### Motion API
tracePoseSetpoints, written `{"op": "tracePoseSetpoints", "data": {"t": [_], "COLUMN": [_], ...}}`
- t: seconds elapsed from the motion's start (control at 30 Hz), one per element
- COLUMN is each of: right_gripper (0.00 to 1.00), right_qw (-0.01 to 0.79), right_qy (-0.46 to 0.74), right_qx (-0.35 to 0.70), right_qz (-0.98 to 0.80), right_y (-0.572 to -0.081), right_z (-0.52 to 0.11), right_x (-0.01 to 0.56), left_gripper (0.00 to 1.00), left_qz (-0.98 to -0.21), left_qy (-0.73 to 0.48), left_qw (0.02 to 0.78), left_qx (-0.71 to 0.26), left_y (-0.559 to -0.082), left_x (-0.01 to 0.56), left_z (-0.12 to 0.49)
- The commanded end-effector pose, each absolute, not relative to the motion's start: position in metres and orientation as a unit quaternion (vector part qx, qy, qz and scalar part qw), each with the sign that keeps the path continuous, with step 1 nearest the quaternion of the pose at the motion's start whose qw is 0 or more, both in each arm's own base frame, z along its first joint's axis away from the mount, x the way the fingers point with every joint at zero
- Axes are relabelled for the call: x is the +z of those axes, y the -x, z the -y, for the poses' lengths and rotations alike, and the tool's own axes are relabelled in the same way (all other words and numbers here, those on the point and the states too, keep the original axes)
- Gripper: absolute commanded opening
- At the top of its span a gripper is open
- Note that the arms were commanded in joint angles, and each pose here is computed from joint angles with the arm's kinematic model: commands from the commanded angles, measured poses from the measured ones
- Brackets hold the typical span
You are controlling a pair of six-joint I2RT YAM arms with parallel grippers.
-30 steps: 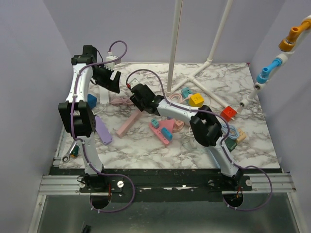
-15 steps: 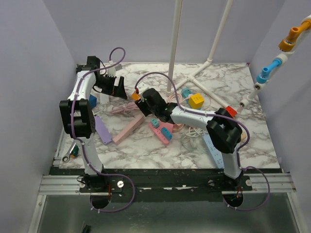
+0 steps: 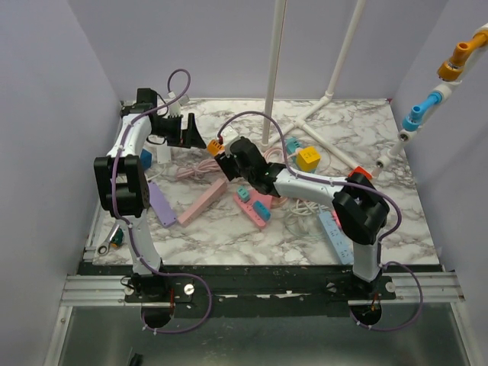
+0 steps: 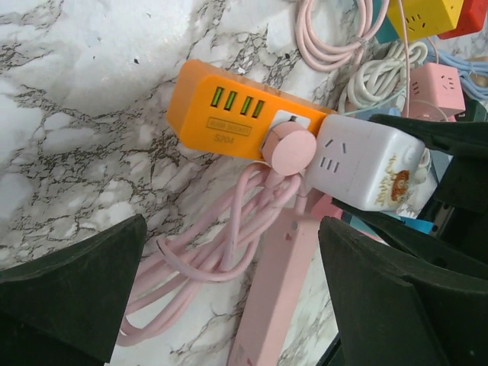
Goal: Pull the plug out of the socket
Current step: Remove the plug from the socket.
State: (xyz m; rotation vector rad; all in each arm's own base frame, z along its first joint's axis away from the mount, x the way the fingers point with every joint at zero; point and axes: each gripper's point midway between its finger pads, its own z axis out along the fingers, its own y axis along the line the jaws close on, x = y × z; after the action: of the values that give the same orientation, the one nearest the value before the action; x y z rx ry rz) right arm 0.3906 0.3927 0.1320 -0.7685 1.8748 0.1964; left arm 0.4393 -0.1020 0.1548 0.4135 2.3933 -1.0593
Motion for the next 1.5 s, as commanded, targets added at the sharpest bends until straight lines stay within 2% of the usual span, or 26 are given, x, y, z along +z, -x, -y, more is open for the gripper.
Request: {"op": "tracePoseSetpoints", "data": {"t": [0.0, 0.33, 0.47, 0.8, 1.0, 1.13, 1.33, 1.4, 1.43, 1.47], "right_gripper": [0.04, 0.04, 0.04, 0.04, 0.03, 0.03, 0.03, 0.03, 0.03, 0.03], "right_qw": [0.636, 0.645, 0.644, 0.640, 0.646, 0.647, 0.634, 0.628, 0.626, 0.627], "right_qy": [0.251, 0.235, 0.240, 0.239, 0.229, 0.228, 0.229, 0.231, 0.232, 0.231], "right_qx": [0.184, 0.245, 0.259, 0.280, 0.255, 0.246, 0.259, 0.256, 0.256, 0.255], "right_qz": [-0.706, -0.685, -0.679, -0.674, -0.682, -0.685, -0.692, -0.698, -0.699, -0.699], "right_y": [-0.390, -0.368, -0.363, -0.359, -0.367, -0.368, -0.365, -0.365, -0.364, -0.363], "right_z": [-0.416, -0.421, -0.426, -0.433, -0.426, -0.422, -0.426, -0.426, -0.425, -0.423], "right_x": [0.251, 0.286, 0.291, 0.290, 0.281, 0.276, 0.267, 0.262, 0.261, 0.262], "left_gripper": [0.98, 0.98, 0.98, 0.97, 0.68, 0.54, 0.28, 0.07, 0.00, 0.00], "left_qz": [-0.873, -0.824, -0.795, -0.745, -0.737, -0.735, -0.738, -0.746, -0.753, -0.757], "left_qy": [-0.121, -0.088, -0.095, -0.115, -0.146, -0.154, -0.150, -0.148, -0.145, -0.145], "left_qw": [0.256, 0.234, 0.256, 0.246, 0.236, 0.230, 0.226, 0.233, 0.239, 0.244], "left_qx": [-0.397, -0.509, -0.542, -0.610, -0.616, -0.620, -0.618, -0.607, -0.596, -0.588], "left_y": [-0.450, -0.450, -0.452, -0.439, -0.420, -0.413, -0.417, -0.420, -0.422, -0.423], "left_x": [0.148, 0.149, 0.163, 0.178, 0.175, 0.176, 0.178, 0.176, 0.173, 0.172], "left_z": [0.102, 0.129, 0.136, 0.150, 0.164, 0.165, 0.164, 0.163, 0.162, 0.161]}}
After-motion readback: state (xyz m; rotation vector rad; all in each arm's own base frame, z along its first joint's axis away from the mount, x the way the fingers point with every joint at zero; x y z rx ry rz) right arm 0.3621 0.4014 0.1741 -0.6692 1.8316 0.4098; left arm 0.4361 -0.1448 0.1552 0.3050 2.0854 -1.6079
